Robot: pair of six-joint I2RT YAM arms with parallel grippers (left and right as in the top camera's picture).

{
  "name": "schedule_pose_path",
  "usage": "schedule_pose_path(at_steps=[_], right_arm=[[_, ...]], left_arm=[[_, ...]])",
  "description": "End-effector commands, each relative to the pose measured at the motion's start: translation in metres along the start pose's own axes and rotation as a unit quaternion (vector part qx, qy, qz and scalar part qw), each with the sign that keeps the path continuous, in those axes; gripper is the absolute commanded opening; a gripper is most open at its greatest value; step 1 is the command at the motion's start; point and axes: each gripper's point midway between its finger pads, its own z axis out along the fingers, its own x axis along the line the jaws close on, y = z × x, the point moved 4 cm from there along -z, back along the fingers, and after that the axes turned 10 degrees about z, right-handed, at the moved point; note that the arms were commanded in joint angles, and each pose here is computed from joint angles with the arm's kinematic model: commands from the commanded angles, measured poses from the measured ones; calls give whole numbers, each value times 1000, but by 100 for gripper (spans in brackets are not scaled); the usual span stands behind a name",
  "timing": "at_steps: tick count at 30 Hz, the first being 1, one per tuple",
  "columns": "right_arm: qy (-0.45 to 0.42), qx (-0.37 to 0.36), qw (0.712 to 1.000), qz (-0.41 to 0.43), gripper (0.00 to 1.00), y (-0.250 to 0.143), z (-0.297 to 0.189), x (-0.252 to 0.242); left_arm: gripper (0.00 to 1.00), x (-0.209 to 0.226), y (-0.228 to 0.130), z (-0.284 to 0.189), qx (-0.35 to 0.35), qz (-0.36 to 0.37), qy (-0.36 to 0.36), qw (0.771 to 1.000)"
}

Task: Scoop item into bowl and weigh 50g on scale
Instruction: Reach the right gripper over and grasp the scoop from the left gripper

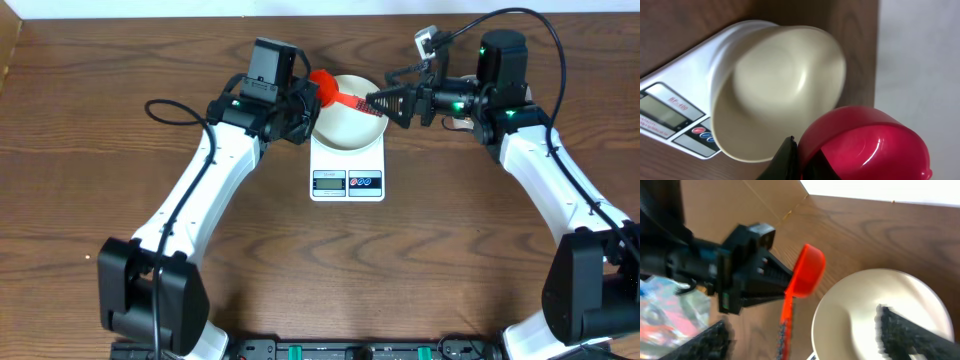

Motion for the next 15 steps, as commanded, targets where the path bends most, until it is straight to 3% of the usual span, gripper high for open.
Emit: schedule_pose_path(at_steps=[1,4,8,15], right_arm=[[15,19,1000,10,60,-7,17,6],[10,24,999,31,46,-10,22,6],[-33,23,994,97,40,-15,23,-6],[-40,28,991,128,28,-19,25,-7]], left_arm=[[7,6,3,8,-4,-36,14,999],[7,5,3,8,-4,-35,12,999],[7,5,3,8,-5,-35,12,999],[7,5,3,8,-4,-35,13,999]])
